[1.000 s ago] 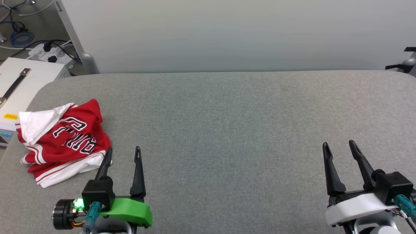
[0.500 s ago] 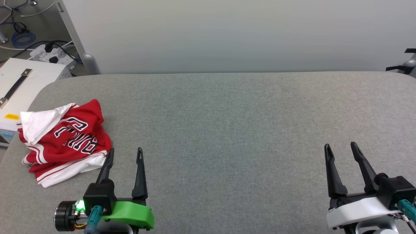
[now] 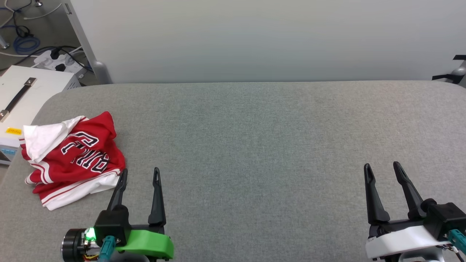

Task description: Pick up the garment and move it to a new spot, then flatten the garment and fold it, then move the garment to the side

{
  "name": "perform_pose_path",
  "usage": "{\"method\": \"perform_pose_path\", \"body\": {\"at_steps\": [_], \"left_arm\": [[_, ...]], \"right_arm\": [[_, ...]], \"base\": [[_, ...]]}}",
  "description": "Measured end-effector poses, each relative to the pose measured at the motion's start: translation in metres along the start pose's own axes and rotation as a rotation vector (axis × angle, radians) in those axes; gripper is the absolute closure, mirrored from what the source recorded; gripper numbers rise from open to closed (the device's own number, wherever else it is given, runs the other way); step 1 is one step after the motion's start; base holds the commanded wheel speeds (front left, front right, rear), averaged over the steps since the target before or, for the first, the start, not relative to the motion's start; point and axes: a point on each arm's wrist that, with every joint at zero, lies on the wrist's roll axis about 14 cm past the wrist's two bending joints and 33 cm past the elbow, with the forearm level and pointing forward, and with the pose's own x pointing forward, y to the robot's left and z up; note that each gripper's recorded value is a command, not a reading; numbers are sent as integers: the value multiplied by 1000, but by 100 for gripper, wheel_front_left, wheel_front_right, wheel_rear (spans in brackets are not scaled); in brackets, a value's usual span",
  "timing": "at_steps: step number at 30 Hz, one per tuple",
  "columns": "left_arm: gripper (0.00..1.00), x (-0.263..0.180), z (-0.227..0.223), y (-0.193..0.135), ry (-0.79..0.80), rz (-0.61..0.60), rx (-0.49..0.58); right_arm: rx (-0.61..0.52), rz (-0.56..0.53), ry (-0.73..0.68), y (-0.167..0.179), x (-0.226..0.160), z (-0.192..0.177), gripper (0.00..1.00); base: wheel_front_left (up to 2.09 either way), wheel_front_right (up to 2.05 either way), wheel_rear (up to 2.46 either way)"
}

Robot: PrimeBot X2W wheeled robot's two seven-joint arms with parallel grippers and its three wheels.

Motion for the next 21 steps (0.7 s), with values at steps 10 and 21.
{"method": "perform_pose_path", "body": {"at_steps": [10, 21], "left_arm": [[0, -2, 1, -1, -13, 1, 0], [0, -3, -1, -1, -7, 0, 0]], "right_arm": [[14, -5, -6, -1, -4, -1, 0], [14, -6, -7, -1, -4, -1, 0]], "base": [[0, 0, 0], [0, 0, 0]]}}
